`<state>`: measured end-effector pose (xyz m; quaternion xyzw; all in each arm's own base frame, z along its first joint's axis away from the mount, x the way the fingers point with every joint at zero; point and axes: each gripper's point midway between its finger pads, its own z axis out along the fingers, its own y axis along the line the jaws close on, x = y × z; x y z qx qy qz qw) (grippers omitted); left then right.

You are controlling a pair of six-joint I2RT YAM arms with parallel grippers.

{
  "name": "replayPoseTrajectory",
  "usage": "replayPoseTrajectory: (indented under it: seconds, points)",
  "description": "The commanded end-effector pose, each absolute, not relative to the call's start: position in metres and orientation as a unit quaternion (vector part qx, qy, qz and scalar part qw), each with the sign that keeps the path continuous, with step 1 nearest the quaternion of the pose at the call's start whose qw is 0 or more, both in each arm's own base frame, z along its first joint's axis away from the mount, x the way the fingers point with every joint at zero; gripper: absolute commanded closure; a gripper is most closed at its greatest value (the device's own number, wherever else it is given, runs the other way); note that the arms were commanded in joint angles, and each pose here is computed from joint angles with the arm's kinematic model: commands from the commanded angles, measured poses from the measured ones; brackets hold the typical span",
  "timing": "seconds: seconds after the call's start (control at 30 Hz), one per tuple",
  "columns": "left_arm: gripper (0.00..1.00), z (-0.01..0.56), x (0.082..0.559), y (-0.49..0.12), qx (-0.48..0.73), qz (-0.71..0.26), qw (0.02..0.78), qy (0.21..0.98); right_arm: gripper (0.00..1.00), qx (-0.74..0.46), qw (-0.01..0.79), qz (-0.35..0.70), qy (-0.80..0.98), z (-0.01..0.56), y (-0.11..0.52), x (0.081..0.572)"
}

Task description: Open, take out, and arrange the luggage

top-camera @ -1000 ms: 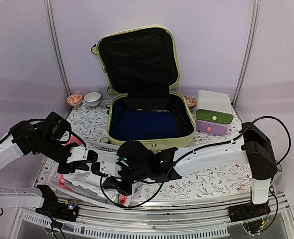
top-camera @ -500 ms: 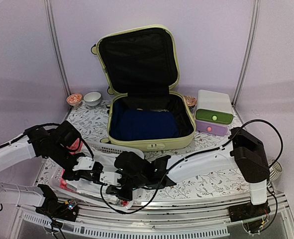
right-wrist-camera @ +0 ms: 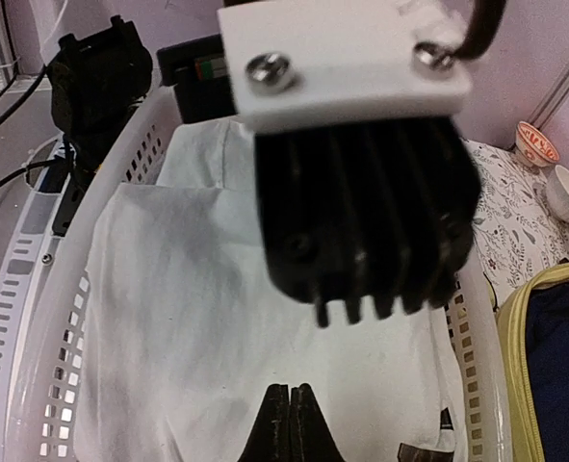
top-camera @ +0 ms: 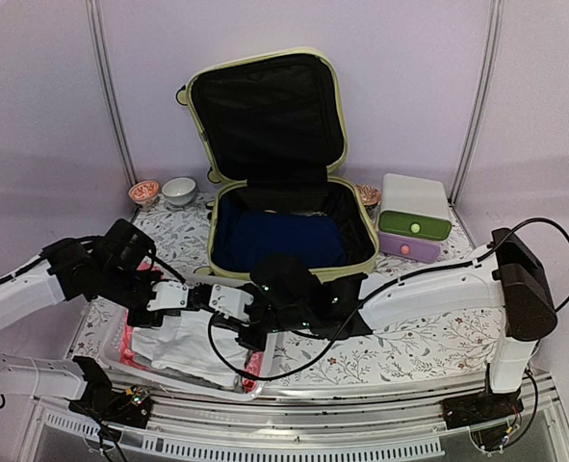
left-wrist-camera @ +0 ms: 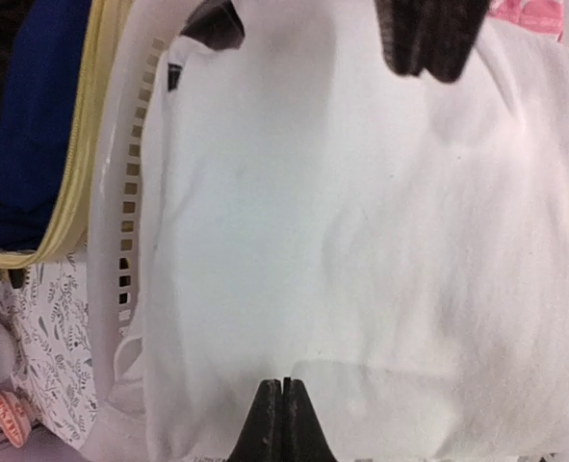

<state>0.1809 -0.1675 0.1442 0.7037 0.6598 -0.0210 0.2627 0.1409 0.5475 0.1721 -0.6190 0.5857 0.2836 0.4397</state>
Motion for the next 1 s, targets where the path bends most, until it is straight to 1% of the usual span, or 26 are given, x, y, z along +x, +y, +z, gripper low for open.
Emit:
replayPoseTrajectory:
  seconds: [0.0, 0.1, 0.17, 0.27, 0.33, 0.43, 0.57, 0.67, 0.7, 0.83, 0.9, 0.93, 0.97]
  points:
    - [1.00, 0.104, 0.186, -0.156, 0.699, -0.007, 0.209, 0.683, 0.98, -0.606, 0.440, 0.255, 0.611, 0.151, 0.549, 0.161]
    - [1.00, 0.088, 0.190, -0.153, 0.698, -0.001, 0.185, 0.692, 0.98, -0.598, 0.437, 0.238, 0.629, 0.135, 0.551, 0.171]
    - [1.00, 0.086, 0.198, -0.153, 0.693, 0.004, 0.188, 0.696, 0.98, -0.583, 0.443, 0.228, 0.641, 0.129, 0.550, 0.180]
    - [1.00, 0.082, 0.201, -0.154, 0.691, -0.001, 0.184, 0.699, 0.98, -0.554, 0.451, 0.244, 0.655, 0.129, 0.542, 0.192]
    - [1.00, 0.081, 0.202, -0.155, 0.691, -0.001, 0.181, 0.700, 0.98, -0.543, 0.438, 0.262, 0.667, 0.125, 0.540, 0.199]
    - [1.00, 0.087, 0.205, -0.155, 0.689, 0.005, 0.188, 0.700, 0.98, -0.548, 0.422, 0.260, 0.673, 0.119, 0.544, 0.202]
    - [1.00, 0.115, 0.214, -0.164, 0.679, 0.005, 0.230, 0.697, 0.98, -0.563, 0.419, 0.246, 0.669, 0.123, 0.546, 0.204]
    - [1.00, 0.159, 0.225, -0.176, 0.660, 0.006, 0.293, 0.691, 0.98, -0.556, 0.454, 0.253, 0.649, 0.156, 0.540, 0.204]
    - [0.98, 0.174, 0.228, -0.180, 0.653, 0.006, 0.314, 0.689, 0.98, -0.552, 0.466, 0.256, 0.642, 0.169, 0.537, 0.203]
    - [0.77, 0.229, 0.236, -0.198, 0.614, -0.004, 0.393, 0.685, 0.97, -0.558, 0.500, 0.250, 0.614, 0.208, 0.524, 0.200]
    - [0.53, 0.252, 0.236, -0.209, 0.597, -0.021, 0.424, 0.681, 0.96, -0.573, 0.514, 0.237, 0.593, 0.222, 0.515, 0.197]
    - [0.38, 0.263, 0.237, -0.214, 0.581, -0.034, 0.440, 0.684, 0.95, -0.574, 0.522, 0.227, 0.589, 0.227, 0.510, 0.198]
    - [0.27, 0.273, 0.238, -0.219, 0.564, -0.045, 0.457, 0.686, 0.94, -0.575, 0.530, 0.211, 0.586, 0.233, 0.504, 0.201]
